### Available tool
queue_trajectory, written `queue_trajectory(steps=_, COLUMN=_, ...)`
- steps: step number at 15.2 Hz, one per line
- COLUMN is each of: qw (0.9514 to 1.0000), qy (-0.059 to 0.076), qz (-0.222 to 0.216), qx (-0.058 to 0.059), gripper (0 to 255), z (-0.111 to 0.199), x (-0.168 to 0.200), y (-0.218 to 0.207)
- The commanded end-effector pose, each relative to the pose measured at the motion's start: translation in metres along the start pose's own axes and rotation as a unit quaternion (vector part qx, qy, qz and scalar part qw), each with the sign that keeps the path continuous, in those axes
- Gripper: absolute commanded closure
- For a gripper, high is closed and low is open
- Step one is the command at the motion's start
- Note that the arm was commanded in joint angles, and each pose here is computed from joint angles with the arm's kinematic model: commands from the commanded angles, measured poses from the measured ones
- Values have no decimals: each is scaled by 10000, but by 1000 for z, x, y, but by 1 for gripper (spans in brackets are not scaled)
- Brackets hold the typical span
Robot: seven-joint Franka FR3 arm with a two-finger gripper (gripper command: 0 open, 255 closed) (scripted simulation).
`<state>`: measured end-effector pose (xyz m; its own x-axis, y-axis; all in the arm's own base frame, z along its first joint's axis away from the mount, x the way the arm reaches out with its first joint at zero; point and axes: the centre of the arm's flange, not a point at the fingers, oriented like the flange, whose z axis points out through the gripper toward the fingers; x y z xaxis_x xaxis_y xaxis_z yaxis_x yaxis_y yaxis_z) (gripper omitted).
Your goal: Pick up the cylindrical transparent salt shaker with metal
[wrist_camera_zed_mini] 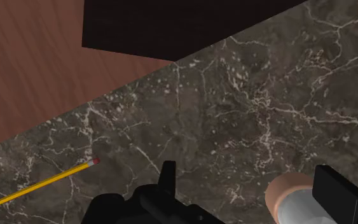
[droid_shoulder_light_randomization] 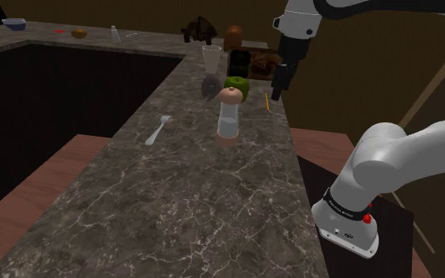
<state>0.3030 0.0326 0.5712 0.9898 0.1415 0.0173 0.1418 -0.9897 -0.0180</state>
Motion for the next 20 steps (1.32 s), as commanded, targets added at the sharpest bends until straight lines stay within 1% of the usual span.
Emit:
queue_trajectory(steps=1, qw=10000, qy=0, qz=0, qx=0, gripper=0, z=0, x=0, y=0)
queue_trajectory(steps=7, qw=9993, qy=68, qz=319, qx=-199, gripper=0, z=-18, x=56, y=-57)
queue_trajectory(steps=14, qw=9966, qy=147, qz=690, qx=-430, gripper=0, z=-36, x=125, y=-121)
queue_trajectory(steps=15, qw=9965, qy=149, qz=700, qx=-437, gripper=0, z=-37, x=127, y=-122)
queue_trajectory(steps=20, qw=9965, qy=149, qz=700, qx=-437, gripper=0, z=-10, x=127, y=-122)
